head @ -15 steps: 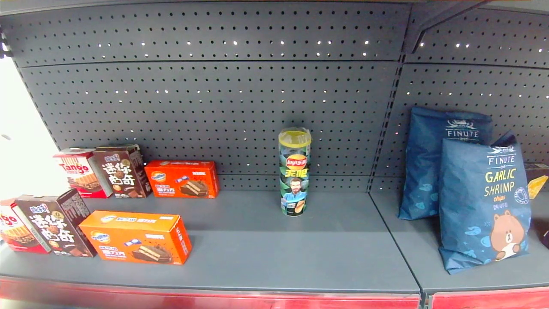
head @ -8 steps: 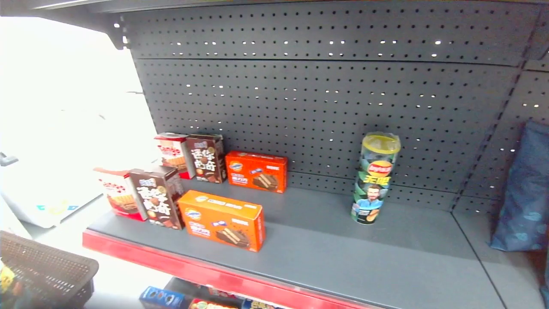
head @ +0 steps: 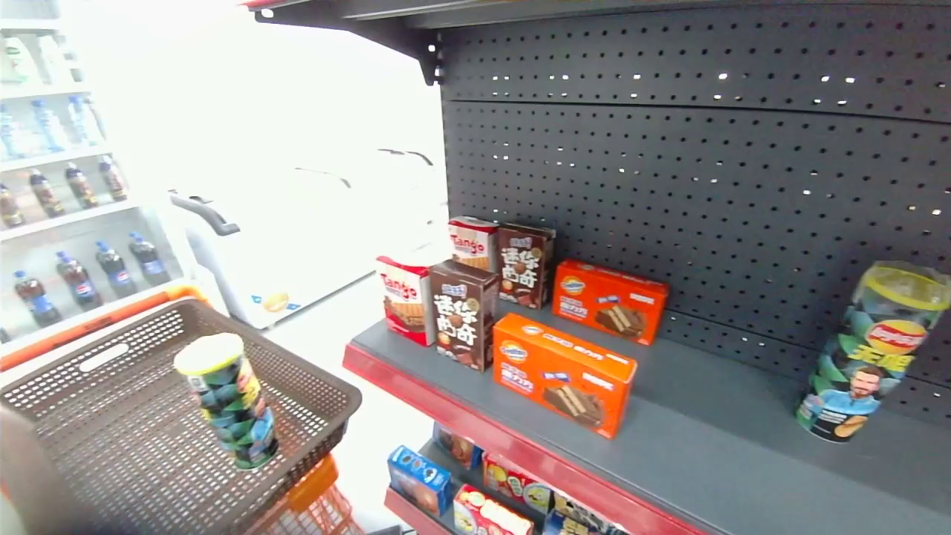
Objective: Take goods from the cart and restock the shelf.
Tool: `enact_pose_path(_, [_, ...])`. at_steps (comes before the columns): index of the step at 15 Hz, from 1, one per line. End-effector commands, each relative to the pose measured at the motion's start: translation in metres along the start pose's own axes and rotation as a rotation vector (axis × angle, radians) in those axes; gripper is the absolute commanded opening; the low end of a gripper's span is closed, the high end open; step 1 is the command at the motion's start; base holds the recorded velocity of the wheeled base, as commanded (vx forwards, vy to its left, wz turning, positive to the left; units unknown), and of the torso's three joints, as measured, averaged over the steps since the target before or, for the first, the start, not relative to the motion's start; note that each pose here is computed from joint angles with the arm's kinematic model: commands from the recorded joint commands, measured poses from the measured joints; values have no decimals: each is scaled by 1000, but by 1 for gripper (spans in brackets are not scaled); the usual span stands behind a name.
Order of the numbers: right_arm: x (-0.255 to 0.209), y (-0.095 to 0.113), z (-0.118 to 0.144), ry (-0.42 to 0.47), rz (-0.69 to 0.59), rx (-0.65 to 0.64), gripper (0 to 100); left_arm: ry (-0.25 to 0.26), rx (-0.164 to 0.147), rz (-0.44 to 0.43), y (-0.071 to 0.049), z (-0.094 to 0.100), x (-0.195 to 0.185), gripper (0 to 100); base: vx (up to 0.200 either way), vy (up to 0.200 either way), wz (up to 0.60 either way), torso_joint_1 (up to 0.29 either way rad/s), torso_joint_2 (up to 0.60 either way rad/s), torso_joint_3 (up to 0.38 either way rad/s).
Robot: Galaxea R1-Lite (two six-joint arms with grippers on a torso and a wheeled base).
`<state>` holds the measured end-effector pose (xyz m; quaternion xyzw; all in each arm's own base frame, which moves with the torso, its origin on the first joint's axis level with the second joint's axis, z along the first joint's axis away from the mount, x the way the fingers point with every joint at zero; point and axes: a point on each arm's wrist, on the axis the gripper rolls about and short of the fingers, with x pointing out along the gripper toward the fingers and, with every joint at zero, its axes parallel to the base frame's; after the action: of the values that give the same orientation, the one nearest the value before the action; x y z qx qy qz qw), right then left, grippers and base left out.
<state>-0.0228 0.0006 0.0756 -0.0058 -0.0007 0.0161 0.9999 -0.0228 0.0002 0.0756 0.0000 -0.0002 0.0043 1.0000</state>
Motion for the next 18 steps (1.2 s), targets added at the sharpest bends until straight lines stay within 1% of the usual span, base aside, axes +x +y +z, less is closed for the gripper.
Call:
enact_pose_path(1, [0,0,0,0,-1,-1,100,-1,0,1,0,0,0,100,0,0,600,2,2,-2])
enact_pose_path(4, [0,0,0,0,0,-1,100,-1,0,1,0,0,0,100,0,0,600,2,4,5])
enact_pose_path(8, [0,0,0,0,-1,1,100,-1,0,1,0,0,0,100,0,0,0,0,0,0])
enact_pose_path(9, [0,0,0,0,-1,1,100,-1,5,-4,0,0,0,100,0,0,0,0,0,0])
enact_pose_path(11, [0,0,0,0,-1,1,100,0,21,-48,-1,0,0,100,0,0,0,0,0,0])
enact_pose_path(13, [0,0,0,0,-1,1,100,0,26,-53,-1,0,0,100,0,0,0,0,0,0])
enact_pose_path(14, [0,0,0,0,-1,1,100,1,40,-64,-1,0,0,100,0,0,0,0,0,0])
enact_pose_path(15, [0,0,0,0,-1,1,100,0,67,-93,-2,0,0,100,0,0,0,0,0,0])
enact_pose_path(16, [0,0,0,0,-1,1,100,31,139,-195,-3,8,3,100,0,0,0,0,0,0])
enact_pose_path(17, [0,0,0,0,-1,1,100,41,140,-201,-4,37,8,100,0,0,0,0,0,0])
enact_pose_path(18, [0,0,0,0,-1,1,100,93,140,-208,-4,71,23,100,0,0,0,0,0,0])
